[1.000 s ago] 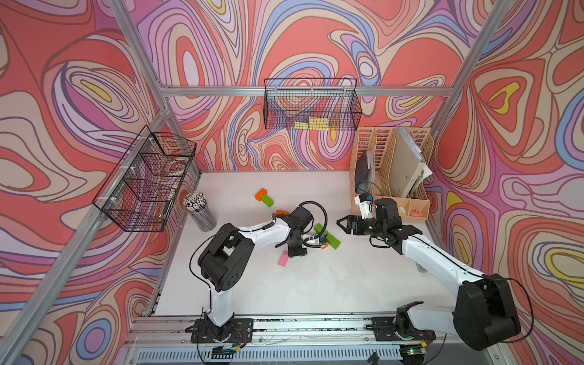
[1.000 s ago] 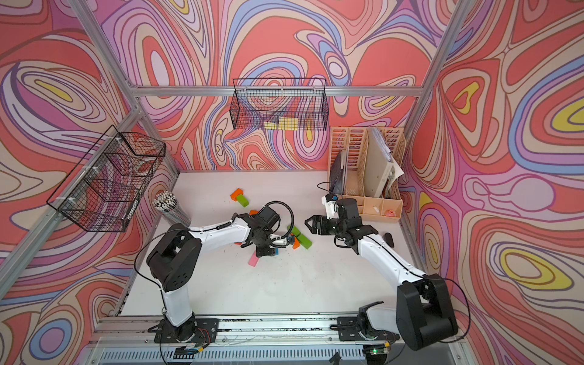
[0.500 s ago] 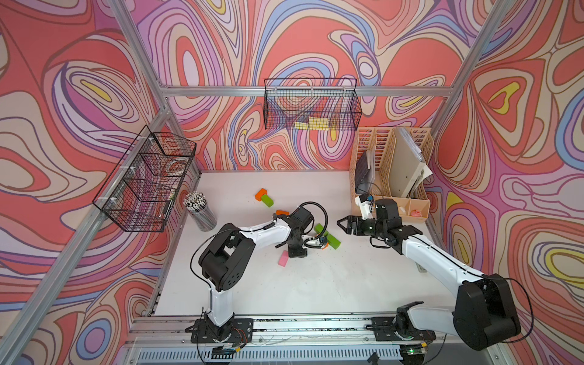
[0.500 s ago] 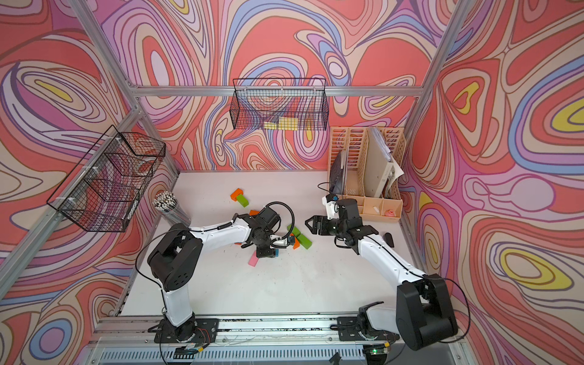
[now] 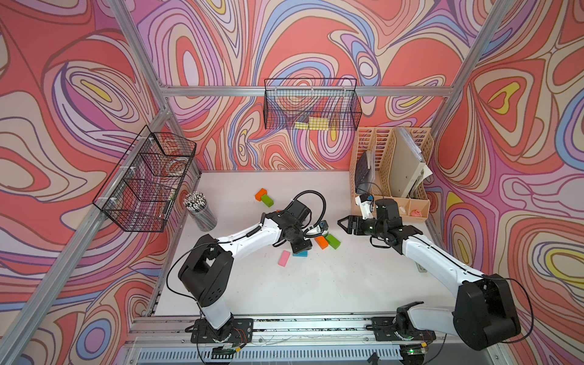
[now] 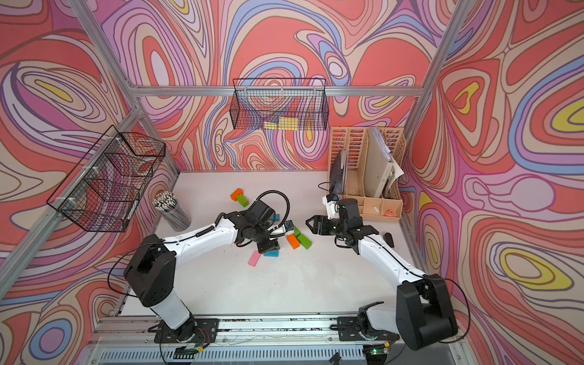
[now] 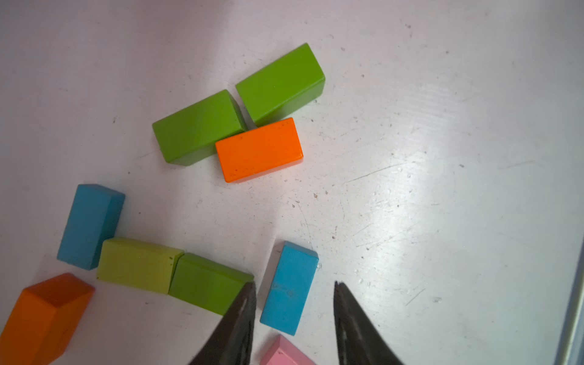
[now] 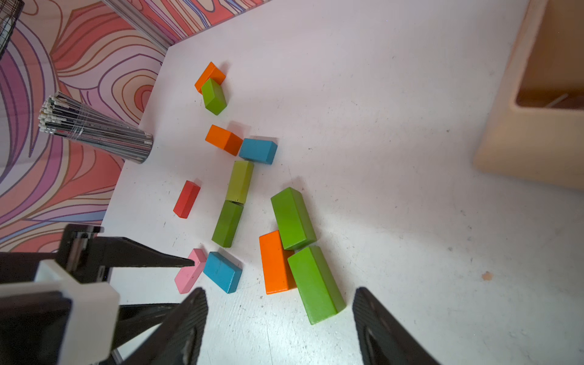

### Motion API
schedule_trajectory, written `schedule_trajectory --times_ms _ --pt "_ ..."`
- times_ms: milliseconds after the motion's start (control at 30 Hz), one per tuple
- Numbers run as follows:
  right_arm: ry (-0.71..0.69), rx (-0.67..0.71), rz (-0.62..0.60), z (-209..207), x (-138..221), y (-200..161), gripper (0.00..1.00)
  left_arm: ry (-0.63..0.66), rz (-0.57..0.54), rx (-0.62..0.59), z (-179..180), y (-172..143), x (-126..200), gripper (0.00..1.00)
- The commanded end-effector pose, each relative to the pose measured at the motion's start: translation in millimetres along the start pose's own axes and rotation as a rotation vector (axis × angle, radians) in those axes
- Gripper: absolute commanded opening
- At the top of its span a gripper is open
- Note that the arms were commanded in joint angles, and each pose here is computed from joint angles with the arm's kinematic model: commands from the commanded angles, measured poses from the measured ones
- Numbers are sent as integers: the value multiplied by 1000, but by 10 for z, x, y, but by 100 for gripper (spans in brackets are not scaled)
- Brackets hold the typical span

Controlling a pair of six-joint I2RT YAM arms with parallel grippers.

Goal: Assemble the letter c with building blocks
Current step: Assemble the building block at the center of the board.

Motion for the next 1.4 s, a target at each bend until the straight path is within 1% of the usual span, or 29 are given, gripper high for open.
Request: schedule_trajectory --times_ms 0,100,167,233,300,400,467,533,600,700,767,833,933,1000,1067,1100,1167,1200,1233,1367 --pt "17 -2 30 -28 -45 -53 73 14 -130 238 -48 65 109 42" --pt "29 4 42 -30 -69 -81 72 53 -285 362 -59 75 226 43" --pt "38 23 58 0 -100 -91 70 66 -378 441 -85 30 291 44" --pt "43 65 67 62 -135 -101 68 65 -416 532 -93 -52 322 45" --pt "57 123 79 150 -185 -120 66 62 -411 622 -76 -163 340 44" --pt "62 250 90 312 -303 -182 65 73 -392 736 -22 -364 389 41" --pt "57 373 114 447 -418 -252 65 75 -390 834 41 -547 423 40" --pt "40 472 142 535 -529 -303 65 96 -357 925 109 -736 452 40" --pt "36 537 165 588 -626 -326 65 143 -312 981 154 -903 494 40" --pt "59 633 204 671 -757 -342 66 180 -312 1001 149 -1040 550 40" --pt "81 736 245 742 -857 -424 66 196 -323 1019 138 -1094 561 41" --pt "95 805 283 780 -937 -512 66 202 -330 1038 143 -1145 559 41" --pt "118 868 305 806 -1038 -598 66 197 -331 1064 132 -1219 550 41" --pt "125 914 311 813 -1097 -646 67 198 -338 1060 111 -1230 585 41" --pt "123 950 325 801 -1155 -675 67 226 -352 1060 107 -1259 619 41" --pt "117 963 341 784 -1190 -695 66 241 -328 1071 65 -1361 575 41" --pt "104 986 373 763 -1253 -738 62 264 -322 1075 57 -1404 583 41" --pt "101 1001 375 782 -1257 -733 62 269 -320 1074 56 -1412 585 41" --pt "96 1008 413 735 -1336 -821 63 267 -317 1074 57 -1411 580 41" --pt "105 1037 438 746 -1411 -903 68 263 -311 1074 59 -1411 568 42"
Point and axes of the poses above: each gripper's point midway between its finger pads, its own x axis back along the fingers, its own z axis along the line the jaws close on, y = z × x, the point moved 6 cm from there along x, back along the fingers, and after that the axes turned 2 degrees about -x, right-handed, at the moved point
